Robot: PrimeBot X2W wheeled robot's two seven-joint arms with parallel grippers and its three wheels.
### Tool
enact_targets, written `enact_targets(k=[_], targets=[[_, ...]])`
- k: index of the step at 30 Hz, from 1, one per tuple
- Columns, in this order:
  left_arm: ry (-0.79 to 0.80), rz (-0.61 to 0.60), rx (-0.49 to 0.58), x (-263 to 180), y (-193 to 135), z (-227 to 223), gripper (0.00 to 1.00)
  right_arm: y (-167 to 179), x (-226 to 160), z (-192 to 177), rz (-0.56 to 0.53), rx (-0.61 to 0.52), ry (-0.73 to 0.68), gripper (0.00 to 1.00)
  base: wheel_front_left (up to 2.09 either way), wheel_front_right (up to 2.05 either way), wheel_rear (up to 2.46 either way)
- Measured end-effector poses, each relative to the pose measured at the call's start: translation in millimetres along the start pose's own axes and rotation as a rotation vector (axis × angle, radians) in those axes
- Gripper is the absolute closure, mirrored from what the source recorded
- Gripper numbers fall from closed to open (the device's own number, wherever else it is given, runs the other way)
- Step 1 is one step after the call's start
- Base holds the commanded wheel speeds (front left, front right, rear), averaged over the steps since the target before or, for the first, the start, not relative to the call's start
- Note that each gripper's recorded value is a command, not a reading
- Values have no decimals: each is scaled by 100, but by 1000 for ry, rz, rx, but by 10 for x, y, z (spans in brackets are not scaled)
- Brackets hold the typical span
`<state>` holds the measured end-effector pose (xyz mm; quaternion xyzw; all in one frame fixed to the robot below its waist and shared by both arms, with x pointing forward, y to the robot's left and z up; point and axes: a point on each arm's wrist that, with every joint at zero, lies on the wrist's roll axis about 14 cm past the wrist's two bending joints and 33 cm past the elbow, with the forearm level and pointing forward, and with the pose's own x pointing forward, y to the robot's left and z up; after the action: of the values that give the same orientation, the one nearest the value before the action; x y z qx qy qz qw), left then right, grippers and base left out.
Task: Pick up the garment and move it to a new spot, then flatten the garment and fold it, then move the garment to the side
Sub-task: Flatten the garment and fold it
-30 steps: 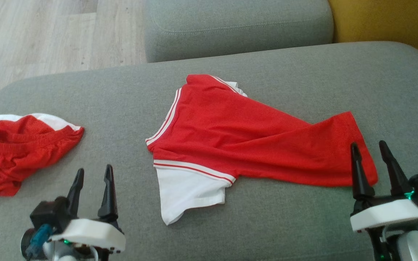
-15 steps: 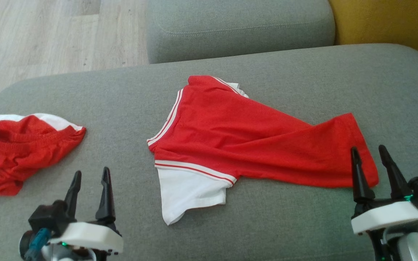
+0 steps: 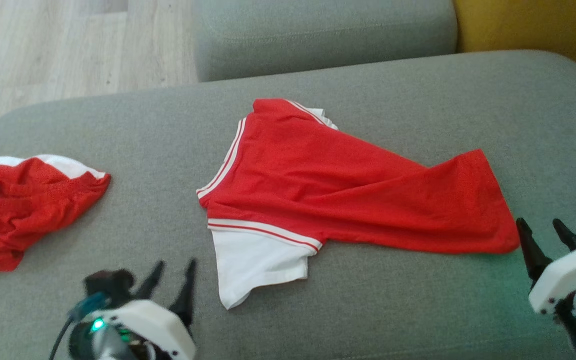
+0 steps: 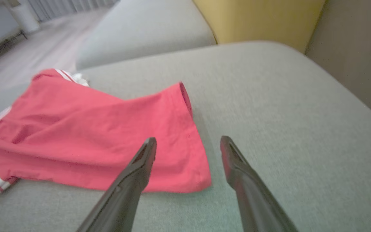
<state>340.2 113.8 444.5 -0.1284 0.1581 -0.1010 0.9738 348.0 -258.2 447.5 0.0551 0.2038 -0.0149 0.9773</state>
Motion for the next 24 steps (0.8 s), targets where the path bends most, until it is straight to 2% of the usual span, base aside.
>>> enact_targets(k=[6, 13, 18, 24], targets=[[264, -106, -50, 139, -277, -313, 0, -67, 227, -140, -5, 23, 220, 0, 0, 0, 0], [442, -102, -62, 222, -323, -610, 0, -112, 373, -496, -25, 60, 436, 0, 0, 0, 0], [514, -123, -75, 233, -395, -726, 0, -86, 415, -579, -24, 68, 474, 0, 0, 0, 0], [562, -88, -84, 236, -334, -802, 0, -28, 463, -684, -17, 86, 509, 0, 0, 0, 0]])
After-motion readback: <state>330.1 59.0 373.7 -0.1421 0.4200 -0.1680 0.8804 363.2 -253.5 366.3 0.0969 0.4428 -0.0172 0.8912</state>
